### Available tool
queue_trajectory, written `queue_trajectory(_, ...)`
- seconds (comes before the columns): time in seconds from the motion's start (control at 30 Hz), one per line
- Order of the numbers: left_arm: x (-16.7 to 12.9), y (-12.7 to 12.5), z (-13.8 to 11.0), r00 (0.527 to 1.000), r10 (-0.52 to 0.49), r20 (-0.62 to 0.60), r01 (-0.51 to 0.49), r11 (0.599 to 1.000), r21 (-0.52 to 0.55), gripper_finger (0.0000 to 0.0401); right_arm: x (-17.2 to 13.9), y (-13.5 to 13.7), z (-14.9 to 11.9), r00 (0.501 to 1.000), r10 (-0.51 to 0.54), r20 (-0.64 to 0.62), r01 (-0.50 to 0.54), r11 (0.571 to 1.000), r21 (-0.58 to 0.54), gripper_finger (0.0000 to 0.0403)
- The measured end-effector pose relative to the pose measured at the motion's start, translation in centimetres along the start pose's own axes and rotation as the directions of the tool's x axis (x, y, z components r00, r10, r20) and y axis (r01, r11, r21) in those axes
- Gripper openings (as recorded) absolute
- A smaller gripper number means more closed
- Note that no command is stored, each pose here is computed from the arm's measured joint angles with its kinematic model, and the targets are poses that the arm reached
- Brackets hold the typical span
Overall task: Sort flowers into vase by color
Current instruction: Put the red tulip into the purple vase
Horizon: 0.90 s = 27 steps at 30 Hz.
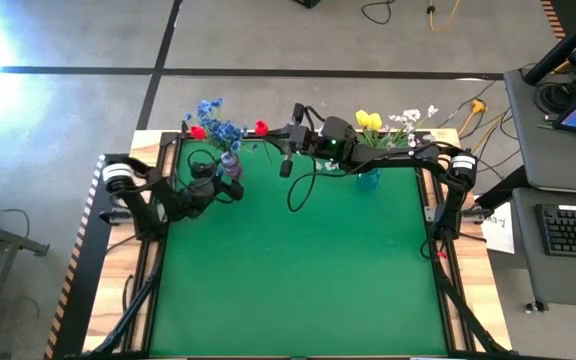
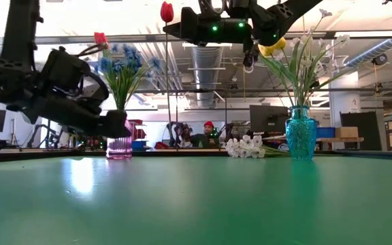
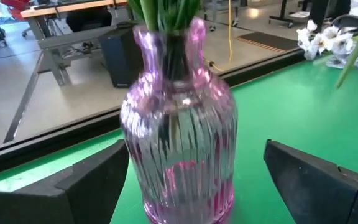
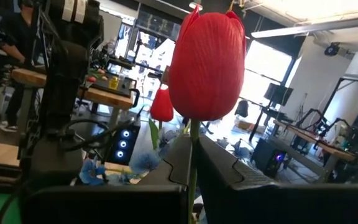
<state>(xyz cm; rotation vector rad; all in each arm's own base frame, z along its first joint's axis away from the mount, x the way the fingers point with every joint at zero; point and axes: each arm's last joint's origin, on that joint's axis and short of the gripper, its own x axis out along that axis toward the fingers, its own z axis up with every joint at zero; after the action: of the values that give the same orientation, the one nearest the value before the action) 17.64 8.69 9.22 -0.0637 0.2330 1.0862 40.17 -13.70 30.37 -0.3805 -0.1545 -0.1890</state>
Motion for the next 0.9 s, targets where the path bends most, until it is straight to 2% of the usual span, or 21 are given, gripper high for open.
queue_trajectory(0.23, 0.9, -0.4, -0.9, 0.999, 0.048, -0.008, -0.048, 0.999, -0.012, 0.0361, 0.0, -0.1, -0.3, 0.998, -0.041, -0.04, 0.041, 0.999, -0.018, 0.0012)
queue_trajectory(0.6, 2.4, -0.4, -1.5, 0.995, 0.094, 0.042, -0.092, 0.994, -0.051, 0.0359, 0.0, -0.1, -0.3, 0.998, -0.04, -0.046, 0.04, 0.999, -0.013, 0.0012)
queue_trajectory(0.73, 2.7, -0.5, -2.1, 0.995, 0.097, 0.026, -0.096, 0.995, -0.036, 0.0345, 0.0, -0.1, -0.3, 0.998, -0.036, -0.043, 0.037, 0.999, 0.017, 0.0012)
queue_trajectory(0.9, 2.9, -0.6, -2.4, 0.995, 0.098, 0.016, -0.098, 0.995, -0.03, 0.0309, 0.0, -0.1, 0.1, 1.0, -0.014, 0.004, 0.014, 0.997, 0.072, 0.0012)
